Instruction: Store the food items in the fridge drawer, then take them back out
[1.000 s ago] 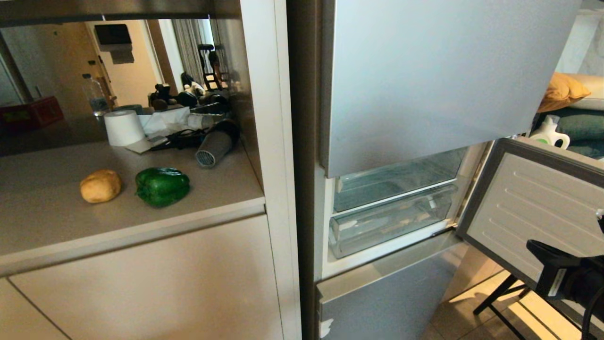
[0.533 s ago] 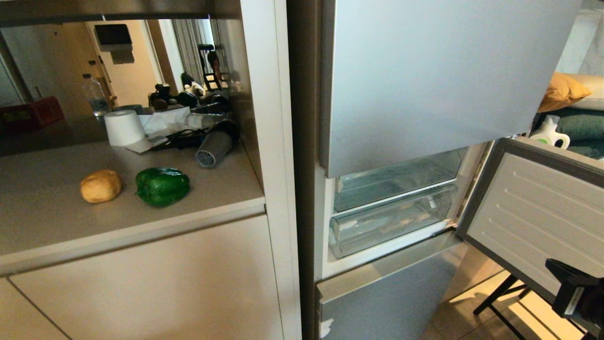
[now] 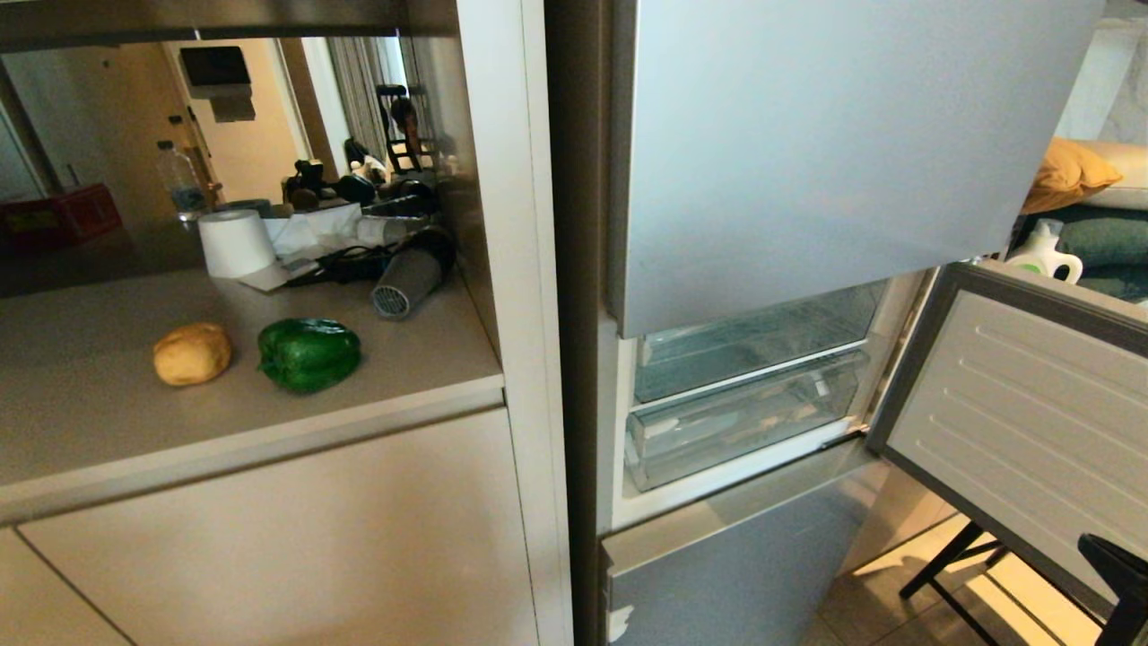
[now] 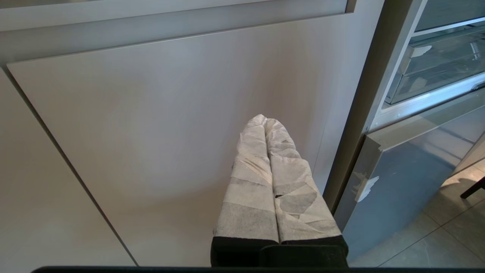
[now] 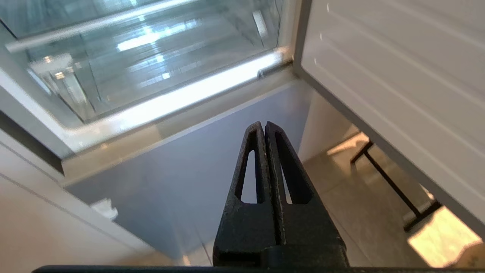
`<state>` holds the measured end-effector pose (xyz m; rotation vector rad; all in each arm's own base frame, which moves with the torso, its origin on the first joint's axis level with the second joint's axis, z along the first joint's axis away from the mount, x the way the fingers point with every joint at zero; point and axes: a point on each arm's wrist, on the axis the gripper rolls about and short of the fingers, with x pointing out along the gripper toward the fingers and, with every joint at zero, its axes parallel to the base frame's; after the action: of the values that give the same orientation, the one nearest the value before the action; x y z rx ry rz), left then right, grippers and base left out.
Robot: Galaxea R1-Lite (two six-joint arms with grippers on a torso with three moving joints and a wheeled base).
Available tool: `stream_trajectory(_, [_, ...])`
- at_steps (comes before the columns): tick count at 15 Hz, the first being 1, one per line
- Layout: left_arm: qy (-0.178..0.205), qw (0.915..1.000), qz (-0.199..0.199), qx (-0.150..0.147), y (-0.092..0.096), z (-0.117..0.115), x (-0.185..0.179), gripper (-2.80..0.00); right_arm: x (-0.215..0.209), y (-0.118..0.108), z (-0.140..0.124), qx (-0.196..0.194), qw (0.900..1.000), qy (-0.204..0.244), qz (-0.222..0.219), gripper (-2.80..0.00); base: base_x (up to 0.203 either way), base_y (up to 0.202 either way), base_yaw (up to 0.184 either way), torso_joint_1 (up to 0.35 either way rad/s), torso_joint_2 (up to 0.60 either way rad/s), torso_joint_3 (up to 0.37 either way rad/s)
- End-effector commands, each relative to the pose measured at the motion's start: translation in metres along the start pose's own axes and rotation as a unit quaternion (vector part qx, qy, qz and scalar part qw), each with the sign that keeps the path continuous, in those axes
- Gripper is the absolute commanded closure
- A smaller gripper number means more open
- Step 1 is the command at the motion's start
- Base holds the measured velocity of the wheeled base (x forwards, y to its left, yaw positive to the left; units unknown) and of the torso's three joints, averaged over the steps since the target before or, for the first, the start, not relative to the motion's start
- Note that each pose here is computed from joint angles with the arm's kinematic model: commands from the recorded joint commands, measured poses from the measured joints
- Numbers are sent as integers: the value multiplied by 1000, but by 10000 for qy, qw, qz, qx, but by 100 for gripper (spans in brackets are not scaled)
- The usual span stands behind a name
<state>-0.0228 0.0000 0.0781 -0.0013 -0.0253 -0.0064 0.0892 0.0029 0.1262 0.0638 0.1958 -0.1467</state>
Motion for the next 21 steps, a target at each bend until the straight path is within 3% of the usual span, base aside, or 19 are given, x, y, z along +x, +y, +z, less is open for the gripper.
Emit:
stream_trajectory(1, [42,10000,1,-1,0,-3,1,0,-6,-2,3,62,9998,-184,-29,0,0,0,0,0,0,0])
stream_trajectory(3, [42,10000,1,-1,0,-3,1,0,-3,-8,10,140,9992,-187,-323,0,0,0,0,0,0,0])
stream_trajectory(6, [42,10000,1,-1,0,-3,1,0,14,-3,15,124,9973,523,496,0,0,0,0,0,0,0])
stream_trajectory(9, [42,10000,1,-1,0,-3,1,0,59,5,12,213,9778,1645,1283,0,0,0,0,0,0,0])
stream_trajectory(11, [42,10000,1,-1,0,-3,1,0,102,10,6,253,9629,2244,1480,0,0,0,0,0,0,0])
stream_trajectory(13, [42,10000,1,-1,0,-3,1,0,149,14,-6,111,9526,2572,1624,0,0,0,0,0,0,0])
stream_trajectory(18, [42,10000,1,-1,0,-3,1,0,236,41,-41,-358,9451,2448,2137,0,0,0,0,0,0,0])
stream_trajectory(21, [42,10000,1,-1,0,-3,1,0,267,62,-58,-648,9448,2099,2430,0,0,0,0,0,0,0])
